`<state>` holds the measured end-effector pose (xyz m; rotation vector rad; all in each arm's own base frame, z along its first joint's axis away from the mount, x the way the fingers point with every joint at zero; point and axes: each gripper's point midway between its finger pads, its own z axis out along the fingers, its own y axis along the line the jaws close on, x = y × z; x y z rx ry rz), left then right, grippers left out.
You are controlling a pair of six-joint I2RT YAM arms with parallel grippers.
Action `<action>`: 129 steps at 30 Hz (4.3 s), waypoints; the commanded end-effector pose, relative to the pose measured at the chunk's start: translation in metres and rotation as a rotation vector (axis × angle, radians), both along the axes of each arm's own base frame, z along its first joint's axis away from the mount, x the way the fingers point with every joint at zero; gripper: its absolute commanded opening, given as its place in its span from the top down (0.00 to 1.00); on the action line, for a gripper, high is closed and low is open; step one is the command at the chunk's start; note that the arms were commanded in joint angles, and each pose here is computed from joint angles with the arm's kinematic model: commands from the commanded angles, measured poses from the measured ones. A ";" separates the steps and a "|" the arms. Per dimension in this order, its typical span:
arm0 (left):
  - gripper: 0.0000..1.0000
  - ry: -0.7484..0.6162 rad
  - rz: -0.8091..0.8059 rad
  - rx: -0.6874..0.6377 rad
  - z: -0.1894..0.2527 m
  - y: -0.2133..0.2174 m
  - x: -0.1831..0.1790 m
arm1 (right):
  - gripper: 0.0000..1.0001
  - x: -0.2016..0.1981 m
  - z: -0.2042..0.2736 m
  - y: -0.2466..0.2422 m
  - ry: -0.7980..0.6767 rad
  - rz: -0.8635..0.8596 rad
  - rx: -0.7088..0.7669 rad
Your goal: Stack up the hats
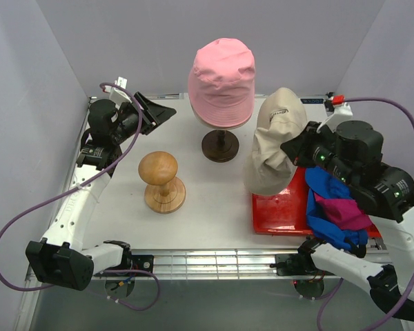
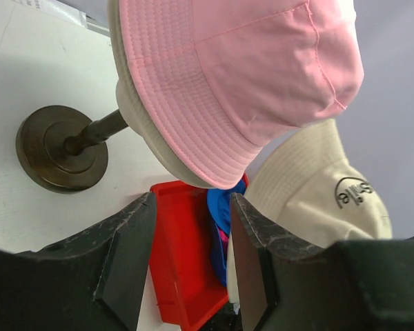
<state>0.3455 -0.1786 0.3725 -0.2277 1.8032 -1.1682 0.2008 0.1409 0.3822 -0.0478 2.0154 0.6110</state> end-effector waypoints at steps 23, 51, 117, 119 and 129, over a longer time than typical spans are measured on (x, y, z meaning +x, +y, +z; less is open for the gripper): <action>0.24 -0.230 -0.350 -0.406 0.122 -0.078 -0.063 | 0.92 -0.036 0.270 0.087 -0.670 0.567 0.437; 0.41 -0.349 -0.425 -0.546 0.182 -0.090 -0.060 | 0.92 0.032 0.260 0.077 -0.617 0.552 0.468; 1.00 -0.324 -0.457 -0.541 0.185 -0.108 0.001 | 0.92 0.120 0.228 0.049 -0.544 0.335 0.405; 1.00 -0.333 -0.437 -0.531 0.185 -0.104 0.008 | 0.92 0.130 0.225 0.048 -0.534 0.310 0.411; 1.00 -0.348 -0.375 -0.525 0.171 -0.086 0.054 | 0.92 0.163 0.218 0.056 -0.501 0.272 0.464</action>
